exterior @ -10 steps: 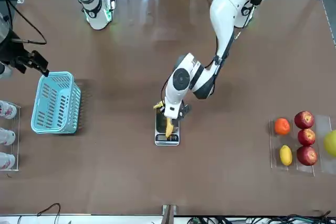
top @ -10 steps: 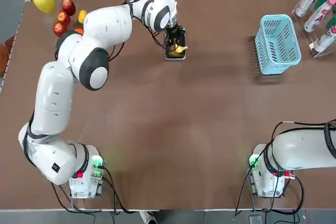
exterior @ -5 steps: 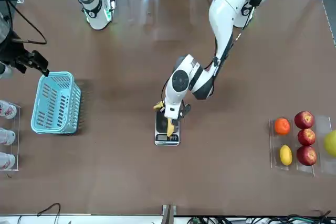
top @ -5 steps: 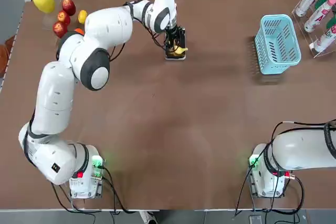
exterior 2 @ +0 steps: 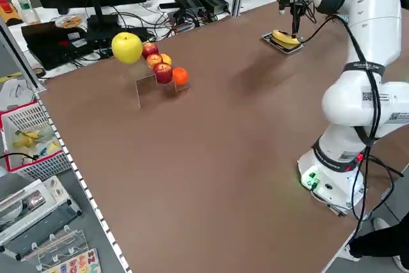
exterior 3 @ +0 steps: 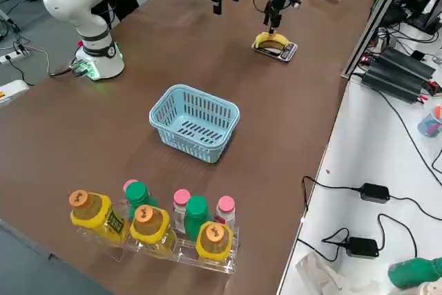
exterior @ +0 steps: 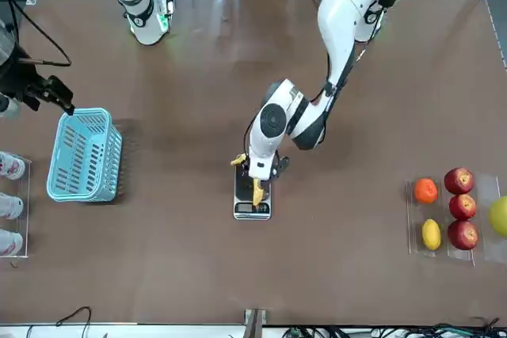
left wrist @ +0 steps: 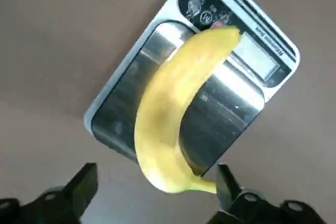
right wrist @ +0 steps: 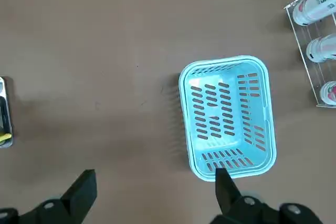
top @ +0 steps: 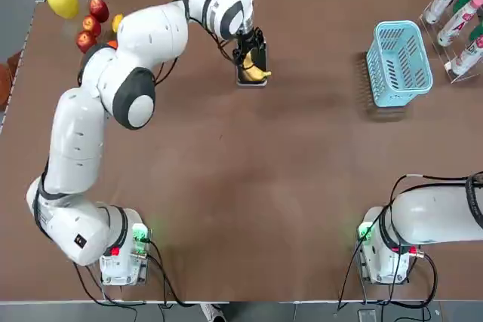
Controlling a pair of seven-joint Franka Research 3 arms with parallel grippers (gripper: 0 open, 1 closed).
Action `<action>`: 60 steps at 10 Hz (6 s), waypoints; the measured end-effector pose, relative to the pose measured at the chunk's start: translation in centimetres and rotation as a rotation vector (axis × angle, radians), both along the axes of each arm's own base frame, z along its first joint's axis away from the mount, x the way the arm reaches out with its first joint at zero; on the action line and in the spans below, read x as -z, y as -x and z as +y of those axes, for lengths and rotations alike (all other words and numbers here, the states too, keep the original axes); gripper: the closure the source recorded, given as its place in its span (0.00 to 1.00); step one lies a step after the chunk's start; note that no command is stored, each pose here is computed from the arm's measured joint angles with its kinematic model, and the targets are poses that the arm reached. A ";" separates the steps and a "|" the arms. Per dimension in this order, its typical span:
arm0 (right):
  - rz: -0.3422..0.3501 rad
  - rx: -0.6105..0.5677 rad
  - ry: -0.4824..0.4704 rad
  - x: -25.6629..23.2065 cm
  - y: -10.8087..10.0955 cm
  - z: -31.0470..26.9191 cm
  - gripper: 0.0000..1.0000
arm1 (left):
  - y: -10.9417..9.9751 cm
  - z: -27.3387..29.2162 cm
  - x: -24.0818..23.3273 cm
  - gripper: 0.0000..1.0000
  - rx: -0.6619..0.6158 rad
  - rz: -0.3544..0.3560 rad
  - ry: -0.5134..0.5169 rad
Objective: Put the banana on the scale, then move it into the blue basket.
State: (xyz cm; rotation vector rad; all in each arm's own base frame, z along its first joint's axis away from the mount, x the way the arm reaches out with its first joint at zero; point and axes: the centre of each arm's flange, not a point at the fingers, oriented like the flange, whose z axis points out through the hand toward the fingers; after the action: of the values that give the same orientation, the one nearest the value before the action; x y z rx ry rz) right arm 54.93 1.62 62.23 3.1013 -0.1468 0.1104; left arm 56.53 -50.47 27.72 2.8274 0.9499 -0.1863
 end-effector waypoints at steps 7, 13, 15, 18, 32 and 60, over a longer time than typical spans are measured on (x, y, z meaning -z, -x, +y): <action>0.044 -0.488 0.029 11.3 -11.8 15.3 0.00 | -5.4 25.5 -24.6 0.00 -0.021 -0.010 -0.063; -0.082 -0.631 0.083 26.6 -8.3 42.4 0.00 | -2.6 46.8 -33.5 0.00 0.442 -0.066 -0.074; -0.123 -0.606 0.076 29.1 -4.9 48.0 0.00 | -0.8 48.2 -36.6 0.00 0.567 -0.118 -0.092; -0.165 -0.565 0.065 35.7 -3.6 50.7 0.00 | 1.1 46.5 -39.4 0.00 0.686 -0.158 -0.143; -0.164 -0.480 0.000 40.3 -0.4 53.9 0.15 | 0.5 45.9 -38.3 0.00 0.716 -0.144 -0.152; 0.057 -0.158 -0.042 24.6 0.0 -13.3 0.37 | 0.5 46.0 -38.9 0.00 0.714 -0.154 -0.155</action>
State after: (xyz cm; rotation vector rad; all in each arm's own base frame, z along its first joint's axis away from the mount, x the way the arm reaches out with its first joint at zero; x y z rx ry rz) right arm 54.97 -11.66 37.66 3.1496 0.0994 0.0240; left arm 56.00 -4.49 66.58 3.1356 -0.1097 0.0327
